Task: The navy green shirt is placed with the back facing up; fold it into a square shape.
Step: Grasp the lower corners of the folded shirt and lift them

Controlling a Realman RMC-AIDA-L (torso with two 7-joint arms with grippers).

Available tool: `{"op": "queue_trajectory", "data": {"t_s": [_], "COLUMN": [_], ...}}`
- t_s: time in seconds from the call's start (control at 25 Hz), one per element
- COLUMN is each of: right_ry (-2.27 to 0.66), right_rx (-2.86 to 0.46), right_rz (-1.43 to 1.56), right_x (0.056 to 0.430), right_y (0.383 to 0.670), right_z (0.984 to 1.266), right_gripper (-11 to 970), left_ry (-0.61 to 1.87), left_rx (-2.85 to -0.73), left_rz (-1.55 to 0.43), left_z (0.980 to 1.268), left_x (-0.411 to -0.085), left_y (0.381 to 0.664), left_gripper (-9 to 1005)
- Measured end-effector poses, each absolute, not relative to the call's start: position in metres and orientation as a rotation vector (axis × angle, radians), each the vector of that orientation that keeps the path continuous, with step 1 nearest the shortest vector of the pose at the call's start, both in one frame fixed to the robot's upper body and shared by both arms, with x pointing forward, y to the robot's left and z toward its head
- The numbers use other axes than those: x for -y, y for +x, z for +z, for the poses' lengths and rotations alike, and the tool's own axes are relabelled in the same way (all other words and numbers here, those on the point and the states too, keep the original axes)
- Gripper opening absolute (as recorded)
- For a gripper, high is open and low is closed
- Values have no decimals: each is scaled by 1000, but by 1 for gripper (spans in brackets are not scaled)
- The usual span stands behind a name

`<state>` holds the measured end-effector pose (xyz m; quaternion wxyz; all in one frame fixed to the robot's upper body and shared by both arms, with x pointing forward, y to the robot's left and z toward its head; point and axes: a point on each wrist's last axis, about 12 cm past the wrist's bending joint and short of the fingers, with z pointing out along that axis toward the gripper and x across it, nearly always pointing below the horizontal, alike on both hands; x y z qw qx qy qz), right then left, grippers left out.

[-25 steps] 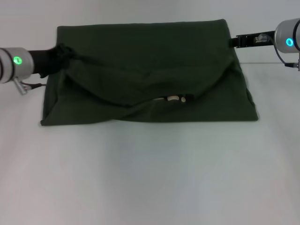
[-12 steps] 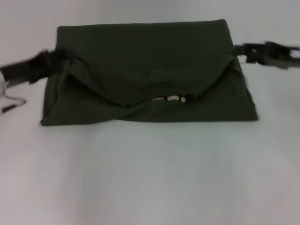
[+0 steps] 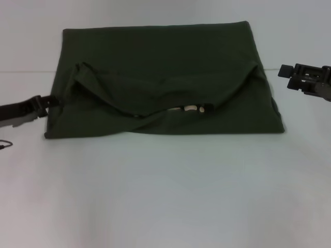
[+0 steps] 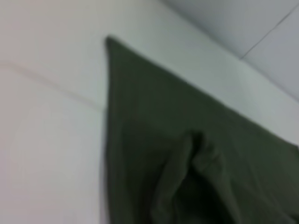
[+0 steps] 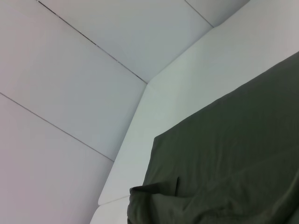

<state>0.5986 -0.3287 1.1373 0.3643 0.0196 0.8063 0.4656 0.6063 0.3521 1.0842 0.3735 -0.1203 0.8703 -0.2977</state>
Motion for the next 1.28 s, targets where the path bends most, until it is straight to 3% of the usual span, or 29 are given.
{"op": "queue_trajectory", "data": {"t_s": [0.52, 1.28], "right_ry": [62, 71], "right_rx": [-2083, -2079], "right_rz": [1211, 1212], "right_x": [326, 328], "right_y": [599, 597], "right_z": [1133, 1132], "right_gripper": [726, 725], "left_ry": [-334, -345], "left_rx": [-2288, -2290], "left_rz": [-721, -690], "left_z": [1067, 1060], "left_x": [-333, -339], "left_y": [610, 602], "left_gripper": [738, 738]}}
